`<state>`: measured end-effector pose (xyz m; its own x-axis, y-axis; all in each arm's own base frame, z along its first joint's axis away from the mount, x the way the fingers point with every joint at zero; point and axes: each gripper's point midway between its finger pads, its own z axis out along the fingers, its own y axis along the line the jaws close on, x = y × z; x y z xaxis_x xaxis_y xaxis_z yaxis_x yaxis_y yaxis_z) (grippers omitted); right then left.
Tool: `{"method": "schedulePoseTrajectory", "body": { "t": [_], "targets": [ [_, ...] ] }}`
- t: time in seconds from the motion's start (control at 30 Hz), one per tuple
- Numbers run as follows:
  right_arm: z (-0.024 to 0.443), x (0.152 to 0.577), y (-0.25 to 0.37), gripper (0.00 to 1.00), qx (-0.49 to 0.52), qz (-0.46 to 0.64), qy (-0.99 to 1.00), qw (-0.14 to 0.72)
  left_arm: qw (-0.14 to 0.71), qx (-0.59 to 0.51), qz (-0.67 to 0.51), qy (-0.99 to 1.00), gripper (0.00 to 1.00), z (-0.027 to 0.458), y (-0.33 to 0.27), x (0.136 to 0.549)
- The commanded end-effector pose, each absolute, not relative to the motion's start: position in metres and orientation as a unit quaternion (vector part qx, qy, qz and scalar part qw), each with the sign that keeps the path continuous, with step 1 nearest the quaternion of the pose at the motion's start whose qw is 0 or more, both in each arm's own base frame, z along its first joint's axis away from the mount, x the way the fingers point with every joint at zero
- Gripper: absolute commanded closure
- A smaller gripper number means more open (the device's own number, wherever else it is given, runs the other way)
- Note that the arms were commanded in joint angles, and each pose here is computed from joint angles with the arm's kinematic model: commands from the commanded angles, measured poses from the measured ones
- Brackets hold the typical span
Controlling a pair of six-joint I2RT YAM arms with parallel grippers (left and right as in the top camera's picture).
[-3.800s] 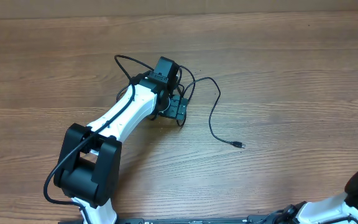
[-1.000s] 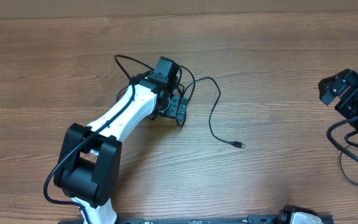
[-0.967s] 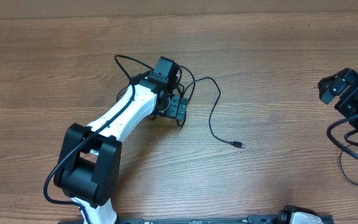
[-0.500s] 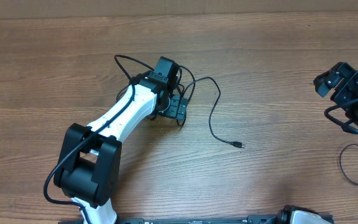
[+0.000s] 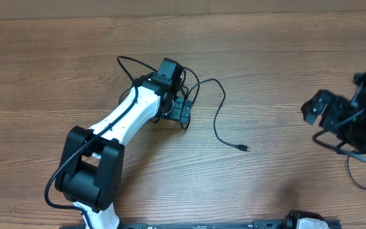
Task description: Untangle cables
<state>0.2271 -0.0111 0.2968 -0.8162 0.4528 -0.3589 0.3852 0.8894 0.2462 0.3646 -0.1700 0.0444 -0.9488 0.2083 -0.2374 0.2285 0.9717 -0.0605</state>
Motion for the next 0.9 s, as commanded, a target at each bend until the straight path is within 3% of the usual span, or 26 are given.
{"method": "schedulePoseTrajectory", "body": {
  "t": [0.0, 0.17, 0.43, 0.87],
  "targets": [
    [0.284, 0.219, -0.010, 0.00, 0.209, 0.079, 0.948, 0.226, 0.121, 0.112, -0.038, 0.986, 0.01, 0.046, -0.169, 0.367],
    [0.274, 0.224, 0.005, 0.00, 0.188, 0.127, 0.932, 0.282, 0.121, 0.112, -0.038, 0.986, 0.00, 0.046, -0.169, 0.367],
    [0.301, 0.228, 0.032, 0.00, 0.148, 0.207, 0.908, 0.333, 0.121, 0.112, -0.038, 0.986, 0.01, 0.046, -0.169, 0.367],
    [0.283, 0.246, 0.039, 0.00, 0.178, 0.241, 0.914, 0.275, 0.121, 0.112, -0.038, 0.986, 0.00, 0.046, -0.169, 0.367]
  ]
}}
